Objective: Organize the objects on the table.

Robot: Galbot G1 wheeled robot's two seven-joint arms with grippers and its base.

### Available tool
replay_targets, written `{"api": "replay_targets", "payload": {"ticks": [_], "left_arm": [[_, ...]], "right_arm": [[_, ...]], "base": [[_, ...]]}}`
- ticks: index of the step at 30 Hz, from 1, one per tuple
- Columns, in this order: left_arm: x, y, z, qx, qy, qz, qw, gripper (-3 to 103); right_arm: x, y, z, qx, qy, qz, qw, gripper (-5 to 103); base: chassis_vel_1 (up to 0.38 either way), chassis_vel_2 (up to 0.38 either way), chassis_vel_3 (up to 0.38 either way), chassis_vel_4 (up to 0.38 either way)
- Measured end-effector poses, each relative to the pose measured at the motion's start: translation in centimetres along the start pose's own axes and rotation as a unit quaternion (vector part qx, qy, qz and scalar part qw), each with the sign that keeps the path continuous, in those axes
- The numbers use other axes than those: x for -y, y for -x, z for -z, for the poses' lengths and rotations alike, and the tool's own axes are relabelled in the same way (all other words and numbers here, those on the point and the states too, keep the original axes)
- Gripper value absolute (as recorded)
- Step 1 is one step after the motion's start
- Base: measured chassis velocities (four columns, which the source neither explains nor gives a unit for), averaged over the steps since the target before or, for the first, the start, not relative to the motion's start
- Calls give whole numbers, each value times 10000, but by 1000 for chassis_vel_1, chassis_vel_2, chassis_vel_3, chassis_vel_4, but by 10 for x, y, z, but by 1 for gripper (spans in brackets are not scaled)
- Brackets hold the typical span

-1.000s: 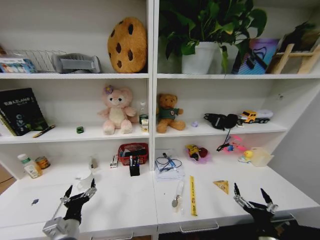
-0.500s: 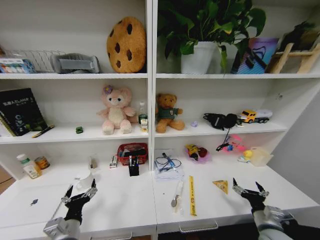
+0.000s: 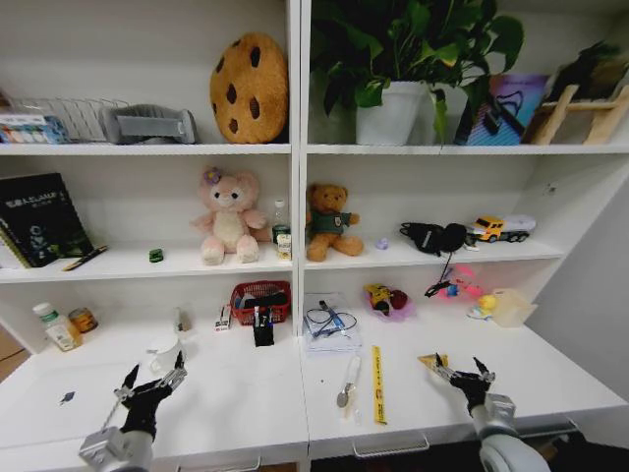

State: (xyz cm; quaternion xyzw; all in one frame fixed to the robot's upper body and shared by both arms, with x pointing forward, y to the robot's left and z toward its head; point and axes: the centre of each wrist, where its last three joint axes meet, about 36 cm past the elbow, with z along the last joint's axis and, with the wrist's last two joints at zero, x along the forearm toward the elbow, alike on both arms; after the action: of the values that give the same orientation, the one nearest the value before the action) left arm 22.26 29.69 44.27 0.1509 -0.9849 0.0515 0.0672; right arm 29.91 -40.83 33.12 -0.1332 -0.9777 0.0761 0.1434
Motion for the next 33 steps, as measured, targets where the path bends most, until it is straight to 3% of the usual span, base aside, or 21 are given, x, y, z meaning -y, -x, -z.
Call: {"api": "replay_targets", "payload": {"ticks": [8, 9, 10, 15, 16, 20, 23, 24, 29, 31, 33], "left_arm": [[3, 0, -1, -18, -28, -22, 10000, 100], [3, 0, -1, -17, -21, -15, 10000, 100], [1, 1, -1, -17, -23, 14, 10000, 100], [-2, 1, -1, -10, -28, 65, 10000, 100], [-3, 1, -1, -7, -30, 82, 10000, 100], [-3, 2, -1, -10, -40, 89, 10000, 100], [-1, 2, -2, -22, -70, 74, 9999, 100], [-1, 2, -2, -22, -70, 74, 9999, 100], [0, 1, -3, -26, -90, 69, 9999, 100], [0, 1, -3, -25, -89, 71, 9999, 100], [-1, 1, -2, -18, -86, 77, 9999, 100]], "right_arm": [[-11, 15, -7, -138, -3, 16, 9999, 103], [-13, 18, -9, -150, 2, 6, 9999, 100], [-16, 21, -10, -139, 4, -14, 9999, 90], [-21, 22, -13, -123, -1, -37, 9999, 79], [-22, 22, -14, -112, -3, -41, 9999, 68], [-22, 21, -15, -108, -11, -44, 9999, 62], [-22, 20, -15, -84, -24, -41, 10000, 46], [-22, 20, -15, -84, -24, -41, 10000, 46], [-22, 20, -15, -54, -33, -110, 9999, 25], [-21, 20, -15, -47, -32, -115, 9999, 25], [-22, 19, -12, 3, -6, -134, 9999, 8]], "base": [[0, 0, 0, 0], [0, 0, 0, 0], [0, 0, 0, 0], [0, 0, 0, 0], [0, 0, 0, 0], [0, 0, 0, 0], [0, 0, 0, 0], [0, 0, 0, 0], [0, 0, 0, 0], [0, 0, 0, 0], [0, 0, 0, 0]]}}
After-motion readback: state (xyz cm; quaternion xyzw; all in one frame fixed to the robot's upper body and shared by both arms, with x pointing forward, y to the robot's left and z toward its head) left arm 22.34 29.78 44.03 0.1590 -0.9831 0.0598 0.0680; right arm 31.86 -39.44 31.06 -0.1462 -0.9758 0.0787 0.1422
